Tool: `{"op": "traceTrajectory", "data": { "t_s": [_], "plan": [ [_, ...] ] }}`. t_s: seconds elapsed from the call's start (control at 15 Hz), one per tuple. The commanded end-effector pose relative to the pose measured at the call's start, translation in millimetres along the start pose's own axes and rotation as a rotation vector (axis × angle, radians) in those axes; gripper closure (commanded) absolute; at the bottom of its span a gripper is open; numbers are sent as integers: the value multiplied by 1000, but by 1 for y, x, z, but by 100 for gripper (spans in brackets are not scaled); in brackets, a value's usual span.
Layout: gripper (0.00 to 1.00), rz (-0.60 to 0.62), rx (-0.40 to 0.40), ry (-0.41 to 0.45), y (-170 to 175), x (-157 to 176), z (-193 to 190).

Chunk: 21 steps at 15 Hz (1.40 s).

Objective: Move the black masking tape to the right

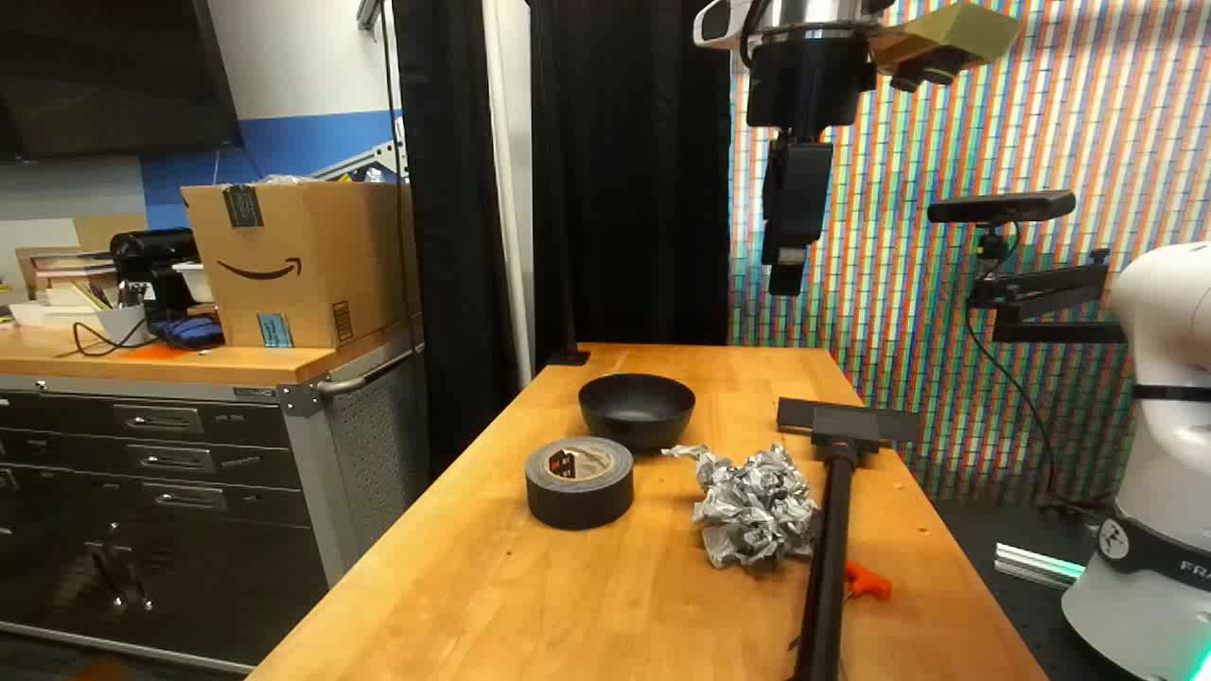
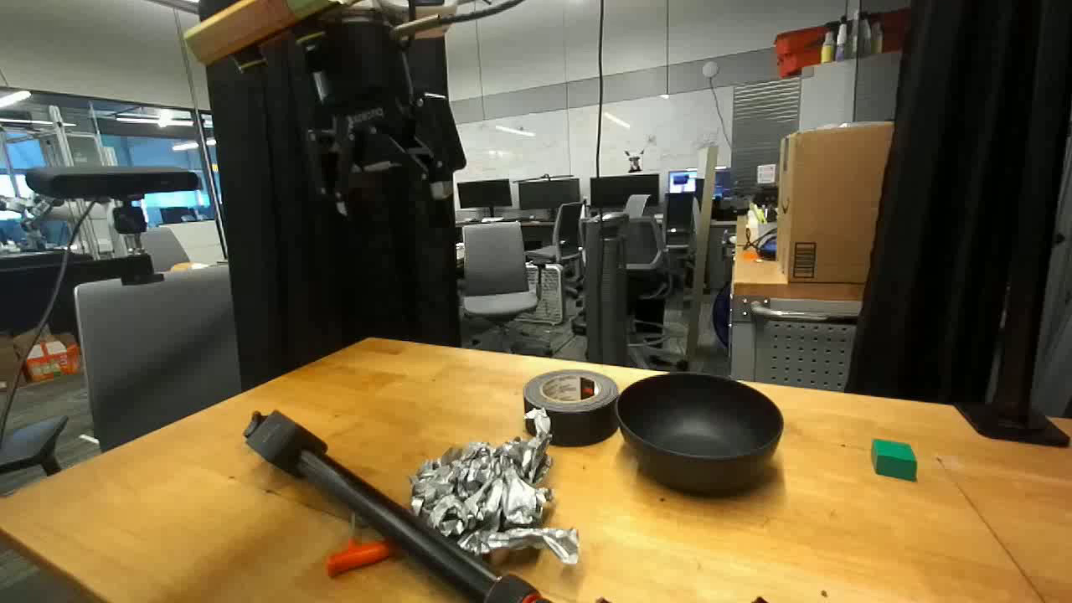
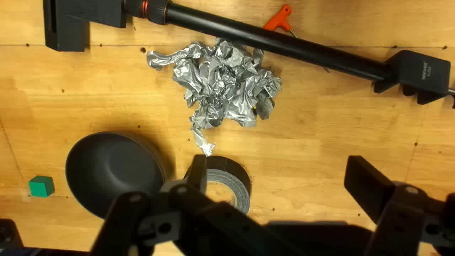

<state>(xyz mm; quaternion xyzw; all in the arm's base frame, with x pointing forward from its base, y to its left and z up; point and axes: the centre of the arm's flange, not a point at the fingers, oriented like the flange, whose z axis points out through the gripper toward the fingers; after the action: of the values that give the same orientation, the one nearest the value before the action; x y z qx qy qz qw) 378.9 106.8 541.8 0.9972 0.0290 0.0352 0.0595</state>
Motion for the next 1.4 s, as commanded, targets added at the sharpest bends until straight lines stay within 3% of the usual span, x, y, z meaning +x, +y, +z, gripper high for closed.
{"op": "traceTrajectory", "data": {
  "t_s": [0.0,1.33],
  "plan": [
    [0,0,1,6,0,1,-3],
    [0,1,3,22,0,1,-10]
  ]
}}
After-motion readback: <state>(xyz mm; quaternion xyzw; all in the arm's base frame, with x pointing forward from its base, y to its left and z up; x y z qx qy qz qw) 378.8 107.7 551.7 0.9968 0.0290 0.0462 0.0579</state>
